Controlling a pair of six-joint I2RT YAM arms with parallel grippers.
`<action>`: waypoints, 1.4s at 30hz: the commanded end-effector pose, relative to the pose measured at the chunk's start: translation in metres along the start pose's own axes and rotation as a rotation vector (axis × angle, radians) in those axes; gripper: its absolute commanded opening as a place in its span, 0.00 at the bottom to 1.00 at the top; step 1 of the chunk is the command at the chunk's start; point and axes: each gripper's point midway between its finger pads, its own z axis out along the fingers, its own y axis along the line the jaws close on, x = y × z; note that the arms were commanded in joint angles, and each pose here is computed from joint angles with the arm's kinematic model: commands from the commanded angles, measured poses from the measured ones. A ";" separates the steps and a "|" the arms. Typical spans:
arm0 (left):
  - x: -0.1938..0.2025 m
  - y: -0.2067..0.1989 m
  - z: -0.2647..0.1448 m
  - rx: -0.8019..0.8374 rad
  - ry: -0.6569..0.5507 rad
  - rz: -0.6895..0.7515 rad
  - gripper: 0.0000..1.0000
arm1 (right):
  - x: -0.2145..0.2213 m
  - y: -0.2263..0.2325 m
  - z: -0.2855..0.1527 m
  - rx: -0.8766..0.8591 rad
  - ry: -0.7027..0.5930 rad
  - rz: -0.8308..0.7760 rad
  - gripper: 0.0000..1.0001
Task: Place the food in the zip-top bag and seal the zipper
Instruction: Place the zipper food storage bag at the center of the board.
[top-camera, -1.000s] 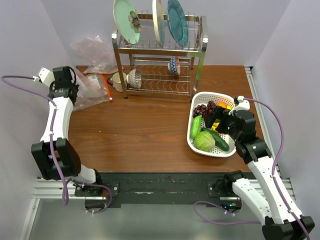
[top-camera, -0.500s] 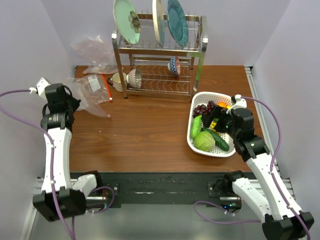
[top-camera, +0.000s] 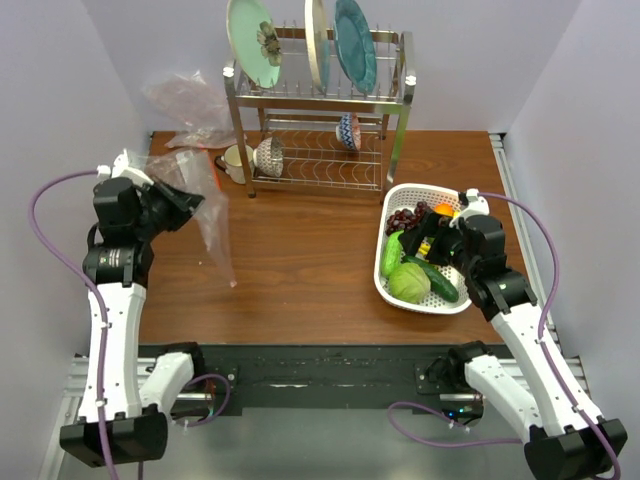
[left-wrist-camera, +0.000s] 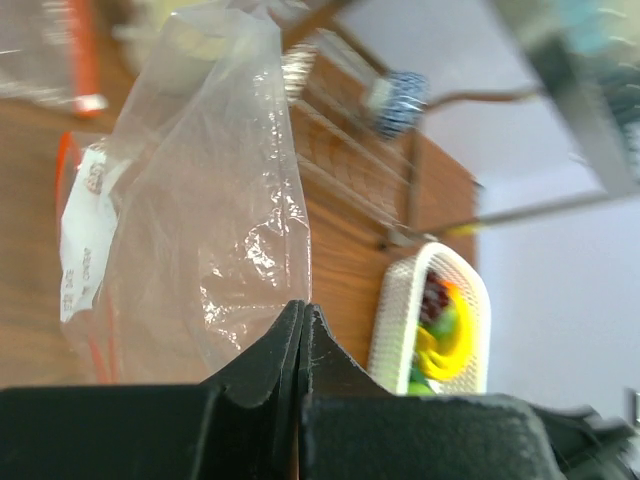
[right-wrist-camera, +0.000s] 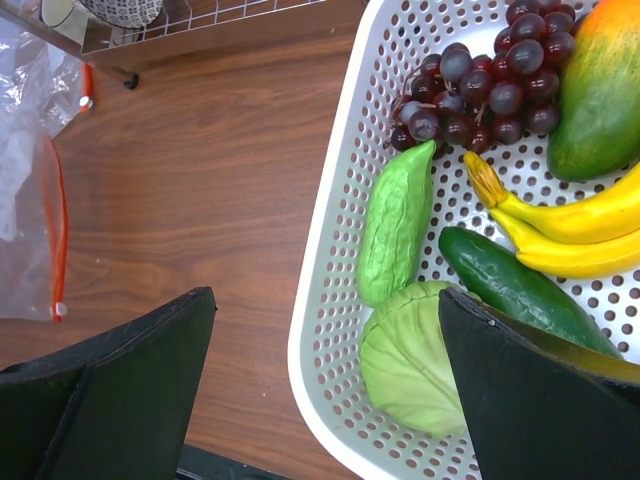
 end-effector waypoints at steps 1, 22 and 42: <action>0.001 -0.087 -0.010 0.324 0.054 0.002 0.00 | -0.005 0.008 -0.001 -0.033 -0.014 0.026 0.97; 0.074 0.015 0.053 -0.190 0.177 0.341 1.00 | 0.006 0.004 0.005 -0.024 0.029 0.021 0.97; 0.291 -0.097 0.081 -0.187 0.251 0.935 0.63 | -0.014 -0.013 -0.037 0.074 -0.108 -0.021 0.96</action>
